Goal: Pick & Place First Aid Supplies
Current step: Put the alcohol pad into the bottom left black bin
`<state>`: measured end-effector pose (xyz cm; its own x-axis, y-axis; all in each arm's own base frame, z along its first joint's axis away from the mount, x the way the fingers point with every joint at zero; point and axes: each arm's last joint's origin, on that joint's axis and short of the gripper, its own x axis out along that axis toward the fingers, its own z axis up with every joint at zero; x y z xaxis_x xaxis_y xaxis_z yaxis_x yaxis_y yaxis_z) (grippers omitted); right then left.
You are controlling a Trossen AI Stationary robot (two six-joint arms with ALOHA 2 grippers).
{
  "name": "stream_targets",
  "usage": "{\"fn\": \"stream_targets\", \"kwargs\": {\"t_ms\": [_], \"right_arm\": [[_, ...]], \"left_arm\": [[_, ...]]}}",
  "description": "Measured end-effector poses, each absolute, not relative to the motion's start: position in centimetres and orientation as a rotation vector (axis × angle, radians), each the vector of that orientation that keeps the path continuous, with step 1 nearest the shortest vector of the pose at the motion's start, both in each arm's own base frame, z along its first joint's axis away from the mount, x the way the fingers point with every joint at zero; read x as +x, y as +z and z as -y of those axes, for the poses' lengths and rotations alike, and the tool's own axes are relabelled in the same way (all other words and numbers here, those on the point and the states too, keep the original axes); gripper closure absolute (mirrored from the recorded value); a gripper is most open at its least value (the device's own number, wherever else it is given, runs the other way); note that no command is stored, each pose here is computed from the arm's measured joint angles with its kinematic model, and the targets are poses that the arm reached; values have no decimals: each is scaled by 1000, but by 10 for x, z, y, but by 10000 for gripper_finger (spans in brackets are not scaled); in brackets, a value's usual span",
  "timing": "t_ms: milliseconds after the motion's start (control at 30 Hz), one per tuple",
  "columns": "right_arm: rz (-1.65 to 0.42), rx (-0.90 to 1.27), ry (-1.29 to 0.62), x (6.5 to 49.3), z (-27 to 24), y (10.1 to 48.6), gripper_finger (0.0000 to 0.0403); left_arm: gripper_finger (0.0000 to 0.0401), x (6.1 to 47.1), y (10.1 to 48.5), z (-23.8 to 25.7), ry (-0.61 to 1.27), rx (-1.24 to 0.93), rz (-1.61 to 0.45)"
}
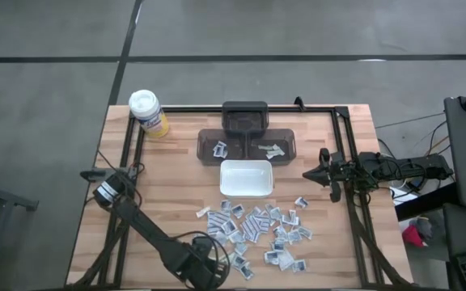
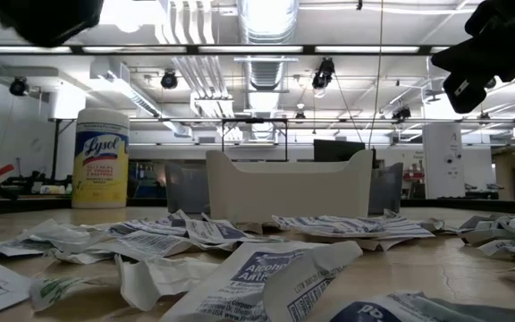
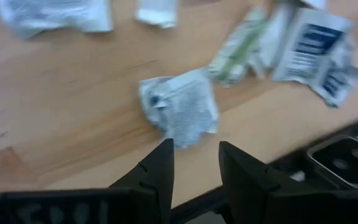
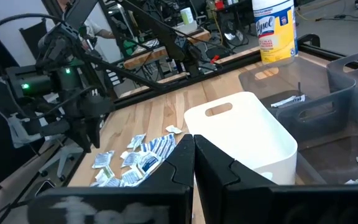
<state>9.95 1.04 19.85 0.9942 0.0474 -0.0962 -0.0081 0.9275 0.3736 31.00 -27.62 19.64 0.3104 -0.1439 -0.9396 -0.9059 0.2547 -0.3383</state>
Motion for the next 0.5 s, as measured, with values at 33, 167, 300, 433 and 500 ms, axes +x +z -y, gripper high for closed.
{"fn": "stream_targets", "kwargs": {"t_ms": [33, 167, 300, 433, 500], "right_arm": [[-106, 382, 28, 100, -10, 198, 394], [-118, 381, 26, 99, -10, 197, 394], [-130, 380, 23, 99, -10, 196, 394], [-130, 379, 23, 99, -10, 196, 394], [-132, 378, 23, 99, -10, 196, 394]], "left_arm": [[282, 309, 194, 276, 730, -1226, -1166], [282, 307, 183, 275, 755, -1283, -1185], [282, 306, 177, 274, 777, -1323, -1167], [282, 305, 174, 274, 781, -1333, -1156], [282, 305, 172, 273, 794, -1337, -1154]]}}
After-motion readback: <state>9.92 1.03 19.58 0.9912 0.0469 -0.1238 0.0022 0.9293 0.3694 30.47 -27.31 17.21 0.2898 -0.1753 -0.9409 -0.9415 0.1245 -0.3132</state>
